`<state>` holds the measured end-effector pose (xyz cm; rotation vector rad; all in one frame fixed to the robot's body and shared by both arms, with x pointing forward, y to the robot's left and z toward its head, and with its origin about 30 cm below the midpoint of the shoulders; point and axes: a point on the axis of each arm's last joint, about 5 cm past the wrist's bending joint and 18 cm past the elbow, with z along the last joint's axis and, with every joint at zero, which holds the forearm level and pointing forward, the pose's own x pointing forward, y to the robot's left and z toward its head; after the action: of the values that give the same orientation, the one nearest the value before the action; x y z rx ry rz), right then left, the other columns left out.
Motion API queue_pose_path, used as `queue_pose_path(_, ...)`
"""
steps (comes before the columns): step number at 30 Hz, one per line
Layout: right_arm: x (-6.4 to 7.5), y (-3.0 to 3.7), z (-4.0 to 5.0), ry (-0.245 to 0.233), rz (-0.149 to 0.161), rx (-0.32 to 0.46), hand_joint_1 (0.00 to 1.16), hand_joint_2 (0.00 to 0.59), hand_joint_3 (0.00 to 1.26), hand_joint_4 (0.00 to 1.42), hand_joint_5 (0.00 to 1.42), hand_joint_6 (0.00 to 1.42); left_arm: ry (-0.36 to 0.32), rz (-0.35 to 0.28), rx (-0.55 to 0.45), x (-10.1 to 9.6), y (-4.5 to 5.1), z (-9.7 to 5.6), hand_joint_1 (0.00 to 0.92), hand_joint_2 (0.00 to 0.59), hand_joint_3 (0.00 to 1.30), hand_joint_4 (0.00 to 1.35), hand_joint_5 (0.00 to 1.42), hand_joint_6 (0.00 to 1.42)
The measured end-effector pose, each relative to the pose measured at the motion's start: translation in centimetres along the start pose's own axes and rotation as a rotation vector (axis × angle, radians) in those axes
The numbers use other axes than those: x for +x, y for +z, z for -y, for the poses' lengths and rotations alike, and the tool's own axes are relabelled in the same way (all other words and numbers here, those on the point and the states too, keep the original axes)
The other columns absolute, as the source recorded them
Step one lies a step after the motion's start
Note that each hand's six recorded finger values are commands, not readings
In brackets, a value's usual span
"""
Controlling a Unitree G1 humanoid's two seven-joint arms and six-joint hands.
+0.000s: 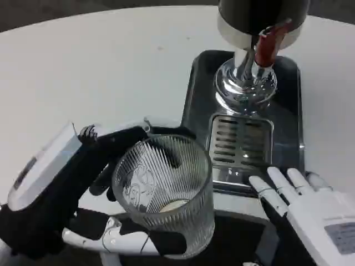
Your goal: Grasp the cup under the faucet to collect the drink, then remove the cup.
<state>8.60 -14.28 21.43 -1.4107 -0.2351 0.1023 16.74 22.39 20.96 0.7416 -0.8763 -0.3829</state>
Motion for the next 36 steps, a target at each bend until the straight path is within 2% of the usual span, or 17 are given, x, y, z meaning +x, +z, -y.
queue_pose_path(2, 0.43, 0.08, 0.37, -0.038, 0.015, -0.008, 0.49, 0.433, 0.09, 0.00, 0.00, 0.00, -0.002, 0.003, 0.000, 0.05, -0.01, 0.00, 0.473, 0.048, 0.97, 1.10, 1.29, 1.42)
queue_pose_path(9, 0.57, 0.18, 0.41, -0.023, 0.010, 0.000, 0.49, 0.433, 0.09, 0.00, 0.00, 0.00, -0.002, -0.002, -0.002, 0.00, -0.10, 0.02, 0.473, 0.048, 0.97, 1.10, 1.29, 1.42)
queue_pose_path(25, 0.82, 0.16, 0.59, -0.038, 0.003, 0.000, 0.49, 0.433, 0.09, 0.00, 0.00, 0.00, -0.003, -0.002, -0.003, 0.06, -0.15, 0.05, 0.473, 0.047, 0.97, 1.11, 1.29, 1.42)
queue_pose_path(36, 0.85, 0.06, 0.65, -0.043, -0.001, -0.002, 0.49, 0.433, 0.09, 0.00, 0.00, 0.00, -0.012, 0.002, -0.001, 0.91, -0.89, 0.25, 0.473, 0.047, 0.97, 1.11, 1.29, 1.42)
